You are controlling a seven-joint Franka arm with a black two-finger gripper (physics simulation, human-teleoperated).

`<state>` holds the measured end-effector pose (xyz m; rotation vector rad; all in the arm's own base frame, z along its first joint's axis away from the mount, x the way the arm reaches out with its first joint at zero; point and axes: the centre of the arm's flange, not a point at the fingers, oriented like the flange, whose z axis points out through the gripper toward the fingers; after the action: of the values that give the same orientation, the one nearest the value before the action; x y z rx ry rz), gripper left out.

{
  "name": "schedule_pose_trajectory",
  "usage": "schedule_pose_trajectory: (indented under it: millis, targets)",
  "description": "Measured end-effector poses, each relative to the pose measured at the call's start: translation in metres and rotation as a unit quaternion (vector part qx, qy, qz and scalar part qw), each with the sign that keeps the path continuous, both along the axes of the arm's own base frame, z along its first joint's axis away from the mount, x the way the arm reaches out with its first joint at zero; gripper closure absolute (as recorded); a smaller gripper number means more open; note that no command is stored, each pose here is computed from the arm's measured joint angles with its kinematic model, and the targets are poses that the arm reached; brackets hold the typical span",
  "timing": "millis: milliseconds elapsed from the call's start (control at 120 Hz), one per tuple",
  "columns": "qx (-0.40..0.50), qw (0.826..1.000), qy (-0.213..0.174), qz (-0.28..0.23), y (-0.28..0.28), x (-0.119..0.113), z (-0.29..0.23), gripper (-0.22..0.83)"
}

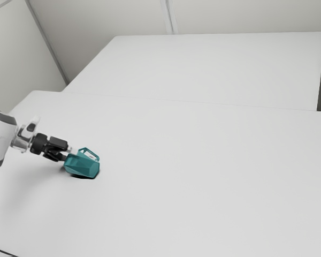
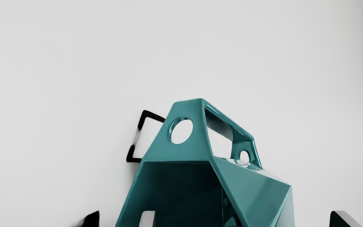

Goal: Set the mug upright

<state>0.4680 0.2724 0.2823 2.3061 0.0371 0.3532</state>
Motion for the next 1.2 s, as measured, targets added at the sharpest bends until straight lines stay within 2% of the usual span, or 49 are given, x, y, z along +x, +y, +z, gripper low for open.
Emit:
schedule_pose_trajectory:
  millis: [300,367,558,675,833,1200]
  targets:
    - [-0.008,0.999,-0.036,-0.023,-0.018,0.002,-0.009,0.02]
    - [-0.007,0.999,-0.041,-0.026,-0.019,0.002,-0.01,0.11]
    - [-0.001,0.998,-0.052,-0.032,-0.018,0.002,-0.01,0.51]
    - [0.003,0.998,-0.056,-0.035,-0.017,0.002,-0.01,0.62]
    - [0.008,0.997,-0.061,-0.038,-0.017,0.003,-0.01,0.69]
    - [0.003,0.994,-0.093,-0.059,-0.029,0.012,0.022,0.76]
